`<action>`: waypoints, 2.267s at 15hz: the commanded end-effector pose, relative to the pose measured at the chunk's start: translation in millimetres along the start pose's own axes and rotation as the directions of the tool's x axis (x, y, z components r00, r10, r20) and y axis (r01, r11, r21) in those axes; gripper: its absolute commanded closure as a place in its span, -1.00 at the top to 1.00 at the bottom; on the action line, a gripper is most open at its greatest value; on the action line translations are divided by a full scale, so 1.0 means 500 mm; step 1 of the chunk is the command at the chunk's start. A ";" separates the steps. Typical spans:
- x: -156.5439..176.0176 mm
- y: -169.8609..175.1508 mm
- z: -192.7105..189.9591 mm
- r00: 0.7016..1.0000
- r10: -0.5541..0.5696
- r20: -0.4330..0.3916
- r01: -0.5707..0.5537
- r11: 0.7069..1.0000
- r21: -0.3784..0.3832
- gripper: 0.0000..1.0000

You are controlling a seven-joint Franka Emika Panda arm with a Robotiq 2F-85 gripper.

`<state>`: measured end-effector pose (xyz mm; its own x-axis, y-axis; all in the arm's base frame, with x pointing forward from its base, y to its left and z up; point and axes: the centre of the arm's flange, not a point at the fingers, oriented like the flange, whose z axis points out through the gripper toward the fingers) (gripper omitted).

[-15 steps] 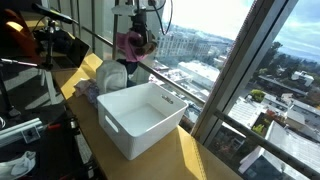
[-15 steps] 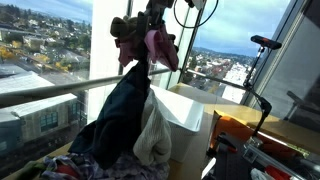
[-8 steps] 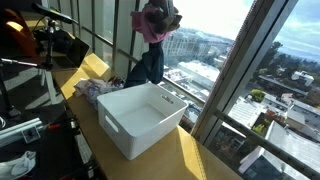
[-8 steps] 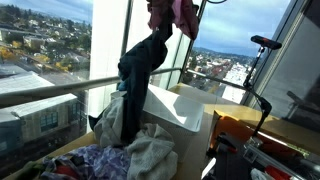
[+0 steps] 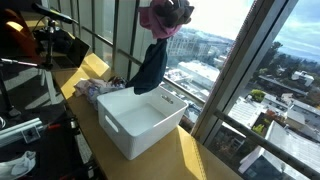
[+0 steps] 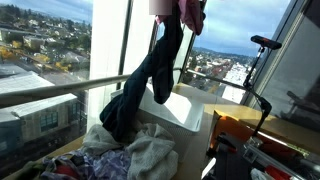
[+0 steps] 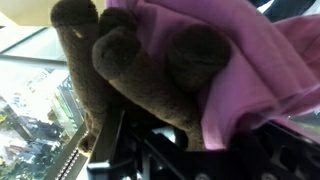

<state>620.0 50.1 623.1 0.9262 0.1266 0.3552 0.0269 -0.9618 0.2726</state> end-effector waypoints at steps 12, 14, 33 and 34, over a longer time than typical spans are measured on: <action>0.021 0.159 -0.334 0.995 -0.033 -0.093 0.017 0.986 -0.164 -1.00; 0.007 0.133 -0.322 0.996 -0.037 -0.082 0.024 0.989 -0.147 -1.00; -0.121 -0.155 0.252 0.983 -0.047 0.179 0.035 0.997 0.067 -1.00; -0.137 -0.164 0.271 0.980 -0.052 0.194 0.039 0.997 0.071 -1.00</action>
<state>619.8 89.9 479.2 0.9765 0.1374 0.1662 0.0943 -0.9652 0.2439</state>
